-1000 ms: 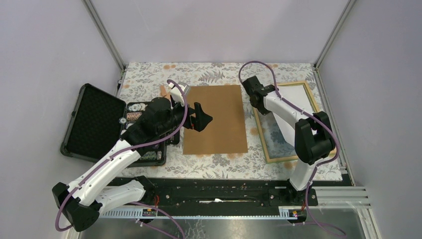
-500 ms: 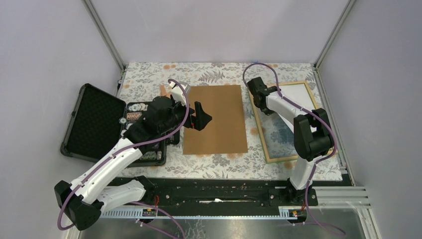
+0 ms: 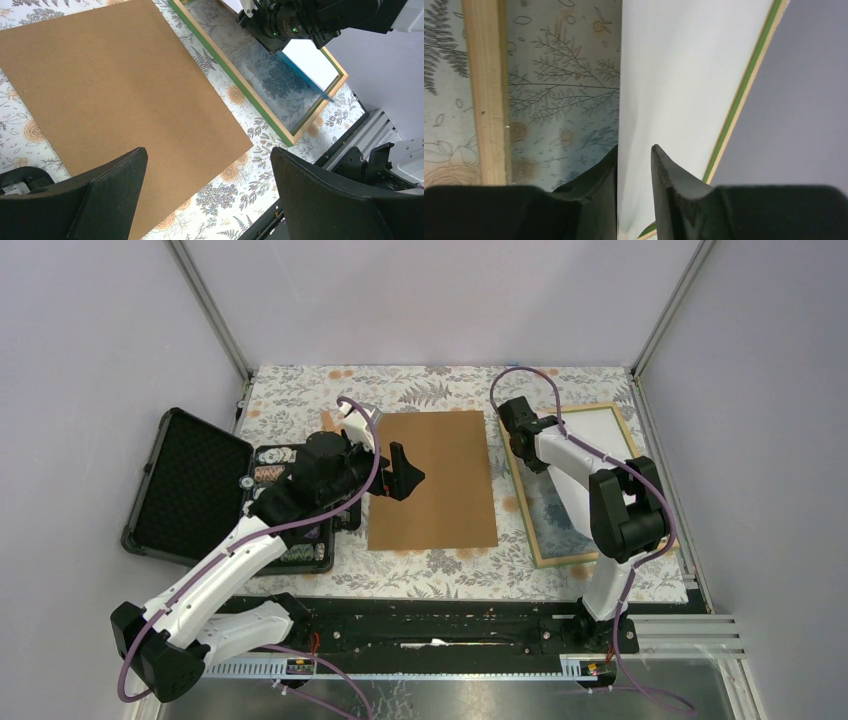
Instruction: Put the photo into the frame
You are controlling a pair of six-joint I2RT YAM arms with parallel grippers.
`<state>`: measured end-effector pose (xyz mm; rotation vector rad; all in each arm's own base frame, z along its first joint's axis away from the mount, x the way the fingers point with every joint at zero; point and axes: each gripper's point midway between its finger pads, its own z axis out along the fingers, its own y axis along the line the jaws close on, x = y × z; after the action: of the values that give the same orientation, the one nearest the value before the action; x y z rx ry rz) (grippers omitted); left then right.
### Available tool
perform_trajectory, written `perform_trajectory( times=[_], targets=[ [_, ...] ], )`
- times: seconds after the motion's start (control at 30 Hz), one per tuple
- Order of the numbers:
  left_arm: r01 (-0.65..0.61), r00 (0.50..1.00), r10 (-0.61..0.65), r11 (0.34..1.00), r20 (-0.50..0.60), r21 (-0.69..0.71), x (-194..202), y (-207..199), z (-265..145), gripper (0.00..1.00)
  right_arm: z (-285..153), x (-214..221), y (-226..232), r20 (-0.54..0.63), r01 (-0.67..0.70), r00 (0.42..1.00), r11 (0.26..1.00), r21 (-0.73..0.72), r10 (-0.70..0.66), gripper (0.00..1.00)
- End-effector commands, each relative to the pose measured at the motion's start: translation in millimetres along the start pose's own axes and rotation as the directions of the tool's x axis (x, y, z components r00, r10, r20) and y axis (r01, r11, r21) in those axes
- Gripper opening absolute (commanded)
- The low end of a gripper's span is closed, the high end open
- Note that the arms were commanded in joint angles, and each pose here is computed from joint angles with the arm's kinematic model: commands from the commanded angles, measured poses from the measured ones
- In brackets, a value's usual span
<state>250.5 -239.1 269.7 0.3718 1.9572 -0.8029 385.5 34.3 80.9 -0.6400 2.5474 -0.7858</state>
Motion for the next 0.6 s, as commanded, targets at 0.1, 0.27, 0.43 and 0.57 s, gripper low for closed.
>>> perform_trajectory(
  times=[0.1, 0.27, 0.43, 0.57],
  targets=[
    [-0.005, 1.000, 0.005, 1.000, 0.021, 0.013, -4.6, -0.2, 3.0, 0.99, -12.9, -9.8, 22.8, 0.018, -0.106, 0.994, 0.978, -0.179, 0.111, 0.53],
    [0.007, 1.000, -0.007, 1.000, 0.029, -0.002, -6.6, 7.8, 4.0, 0.99, -40.3, -13.7, 14.7, 0.045, -0.147, 0.986, 0.963, -0.228, 0.161, 0.65],
    [0.058, 0.998, -0.058, 0.998, 0.024, 0.001, -7.1, 22.1, 10.7, 0.99, -63.8, -12.9, 6.6, 0.082, -0.173, 0.976, 0.950, -0.260, 0.200, 0.70],
    [0.069, 0.998, -0.069, 0.997, 0.010, -0.031, -2.4, 33.2, 16.0, 0.99, -79.2, -16.1, 25.3, 0.112, -0.210, 0.956, 0.897, -0.389, 0.272, 1.00]
  ],
)
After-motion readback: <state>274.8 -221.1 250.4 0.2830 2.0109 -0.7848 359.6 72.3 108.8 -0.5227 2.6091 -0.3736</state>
